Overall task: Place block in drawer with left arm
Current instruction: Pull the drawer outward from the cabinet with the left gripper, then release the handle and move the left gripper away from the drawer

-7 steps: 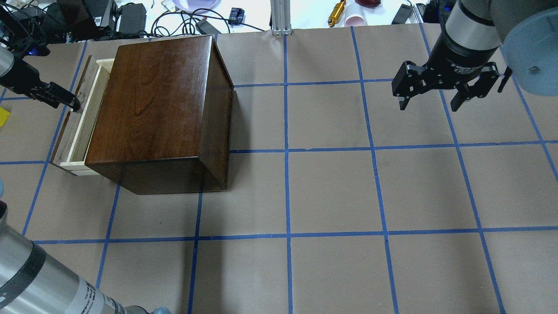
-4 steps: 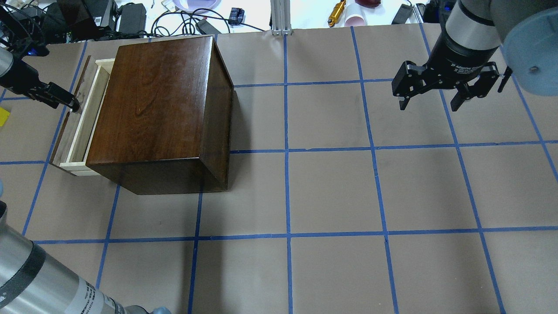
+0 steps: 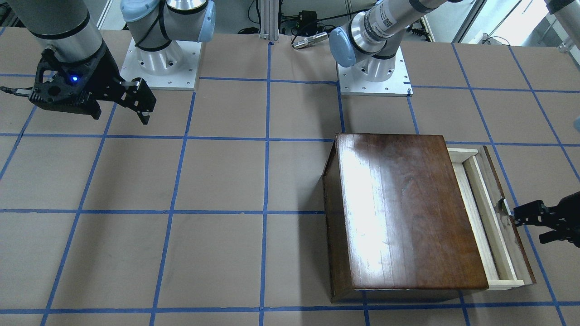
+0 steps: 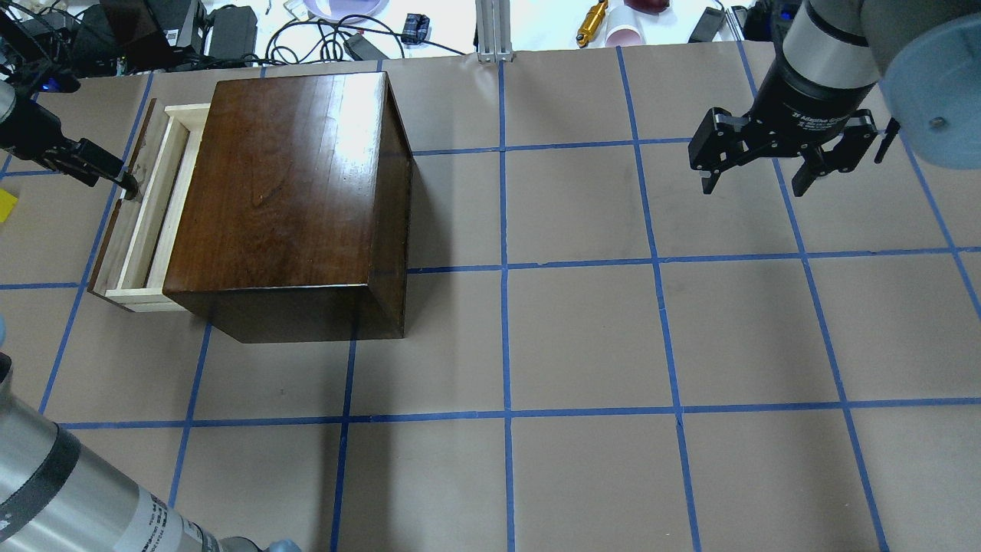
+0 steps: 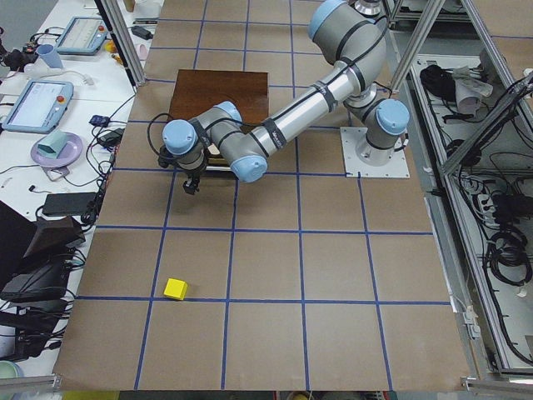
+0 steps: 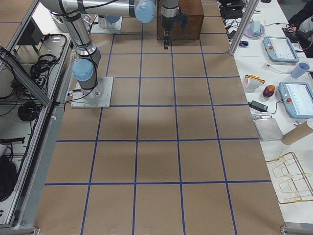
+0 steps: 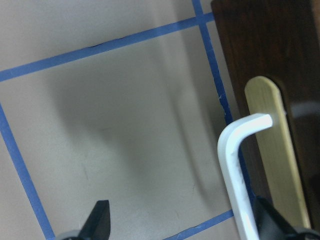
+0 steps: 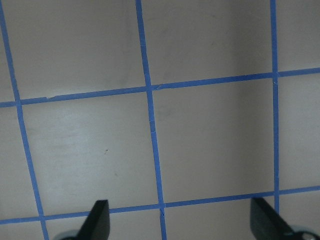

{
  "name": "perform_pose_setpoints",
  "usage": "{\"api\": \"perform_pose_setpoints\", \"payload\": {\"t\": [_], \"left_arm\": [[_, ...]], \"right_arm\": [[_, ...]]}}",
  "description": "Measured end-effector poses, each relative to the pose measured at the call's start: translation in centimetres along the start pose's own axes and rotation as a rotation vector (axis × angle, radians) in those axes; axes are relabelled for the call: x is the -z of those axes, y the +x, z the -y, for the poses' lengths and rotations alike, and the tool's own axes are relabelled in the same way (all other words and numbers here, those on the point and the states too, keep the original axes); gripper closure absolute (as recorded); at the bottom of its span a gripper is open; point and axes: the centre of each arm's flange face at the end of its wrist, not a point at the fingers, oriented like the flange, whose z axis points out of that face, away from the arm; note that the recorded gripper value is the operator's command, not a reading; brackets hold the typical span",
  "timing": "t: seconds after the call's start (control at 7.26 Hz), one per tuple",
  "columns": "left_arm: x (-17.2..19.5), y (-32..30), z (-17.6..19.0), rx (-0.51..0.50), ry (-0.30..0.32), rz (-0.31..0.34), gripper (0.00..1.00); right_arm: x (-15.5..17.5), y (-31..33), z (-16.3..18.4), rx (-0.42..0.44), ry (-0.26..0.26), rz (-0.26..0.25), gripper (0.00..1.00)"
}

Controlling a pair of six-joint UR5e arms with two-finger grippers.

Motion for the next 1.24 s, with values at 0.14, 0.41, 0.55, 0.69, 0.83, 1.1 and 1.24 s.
{"api": "perform_pose_setpoints", "payload": {"t": [0.14, 0.41, 0.55, 0.69, 0.83, 1.1, 1.24], "left_arm": [[0.13, -0.09, 0.01, -0.001, -0.006, 0.005, 0.0], [0.32, -0.35, 0.14, -0.004, -0.01, 0.015, 0.0], [0.41, -0.46, 0.21, -0.005, -0.011, 0.018, 0.0], [0.49, -0.51, 0.23, -0.007, -0.012, 0.022, 0.0], [0.45, -0.6, 0.23, -0.014, -0.016, 0.025, 0.0], [0.4, -0.82, 0.29, -0.03, -0.022, 0.032, 0.0], [0.63, -1.05, 0.48, -0.036, -0.02, 0.039, 0.0]], "right_arm": [[0.02, 0.0, 0.01, 0.0, 0.0, 0.0, 0.0], [0.05, 0.0, 0.01, 0.0, 0.001, 0.0, 0.0], [0.05, 0.0, 0.01, 0.0, 0.001, 0.0, 0.0], [0.05, 0.0, 0.01, 0.0, 0.001, 0.0, 0.0], [0.05, 0.0, 0.01, 0.0, 0.001, 0.0, 0.0], [0.05, 0.01, 0.02, 0.0, 0.001, 0.0, 0.0], [0.05, 0.02, 0.02, 0.0, 0.001, 0.0, 0.0]]}}
